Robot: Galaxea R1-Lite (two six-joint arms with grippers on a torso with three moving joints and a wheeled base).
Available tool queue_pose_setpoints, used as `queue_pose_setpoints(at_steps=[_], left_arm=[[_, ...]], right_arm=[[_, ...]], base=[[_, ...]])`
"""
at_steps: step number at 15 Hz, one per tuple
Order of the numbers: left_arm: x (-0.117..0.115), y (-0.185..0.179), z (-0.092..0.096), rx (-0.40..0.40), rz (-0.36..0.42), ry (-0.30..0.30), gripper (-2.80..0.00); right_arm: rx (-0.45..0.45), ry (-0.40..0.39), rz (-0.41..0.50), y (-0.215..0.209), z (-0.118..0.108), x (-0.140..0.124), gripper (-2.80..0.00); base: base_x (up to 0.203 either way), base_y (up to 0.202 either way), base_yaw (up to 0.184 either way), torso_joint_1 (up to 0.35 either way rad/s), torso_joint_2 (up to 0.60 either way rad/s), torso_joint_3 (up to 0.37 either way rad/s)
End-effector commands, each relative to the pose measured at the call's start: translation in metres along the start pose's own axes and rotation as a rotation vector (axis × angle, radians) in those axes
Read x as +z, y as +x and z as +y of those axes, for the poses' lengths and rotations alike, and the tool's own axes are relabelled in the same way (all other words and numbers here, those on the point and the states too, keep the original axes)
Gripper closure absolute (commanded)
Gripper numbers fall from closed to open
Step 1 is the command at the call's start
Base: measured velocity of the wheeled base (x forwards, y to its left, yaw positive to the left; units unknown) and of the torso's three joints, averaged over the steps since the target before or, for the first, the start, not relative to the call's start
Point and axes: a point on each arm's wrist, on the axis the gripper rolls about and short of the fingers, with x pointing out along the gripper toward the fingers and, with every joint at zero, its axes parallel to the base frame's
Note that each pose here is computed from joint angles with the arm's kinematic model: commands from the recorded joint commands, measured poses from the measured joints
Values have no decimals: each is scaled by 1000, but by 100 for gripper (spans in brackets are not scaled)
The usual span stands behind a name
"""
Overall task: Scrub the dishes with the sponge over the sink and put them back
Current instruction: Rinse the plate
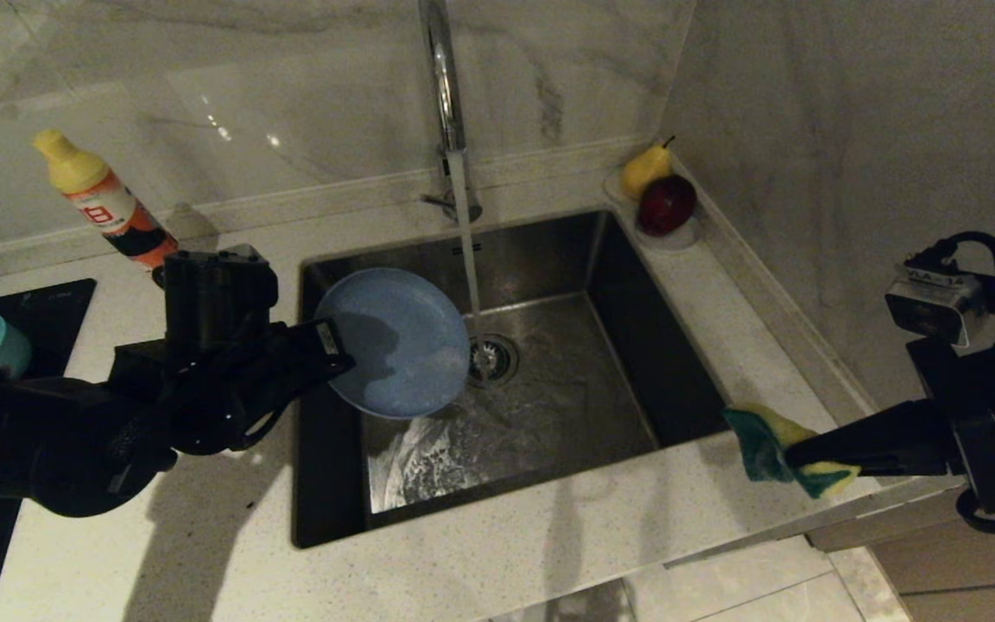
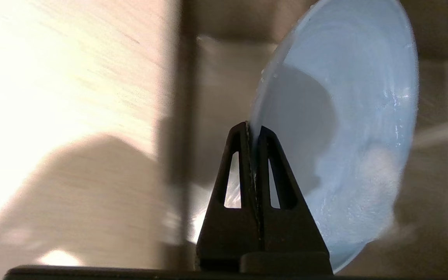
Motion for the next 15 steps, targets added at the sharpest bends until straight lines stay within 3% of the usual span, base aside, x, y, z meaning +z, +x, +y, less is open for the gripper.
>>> queue_pose_setpoints(at_steps=[1, 3, 8, 9, 11, 15], left_arm=[[17, -16, 12, 26, -66, 3, 0], [24, -25, 22, 44, -104, 21, 0], [44, -34, 35, 66, -303, 145, 0], [43, -34, 35, 69, -319, 175, 0], [40, -31, 35, 87, -356, 297, 0], [38, -24, 33, 115, -396, 420, 0]], right_arm=[[-10, 19, 21, 1, -6, -7, 0], [-10, 22, 28, 1, -6, -10, 0], [-11, 22, 41, 1, -7, -15, 0], [-13, 24, 45, 2, -8, -16, 0], [-13, 21, 43, 2, -7, -15, 0], [-15, 20, 46, 4, -8, -14, 0]], base=[[0, 0, 0, 0, 0, 0], [0, 0, 0, 0, 0, 0], [0, 0, 0, 0, 0, 0], [0, 0, 0, 0, 0, 0], [0, 0, 0, 0, 0, 0], [0, 0, 0, 0, 0, 0]])
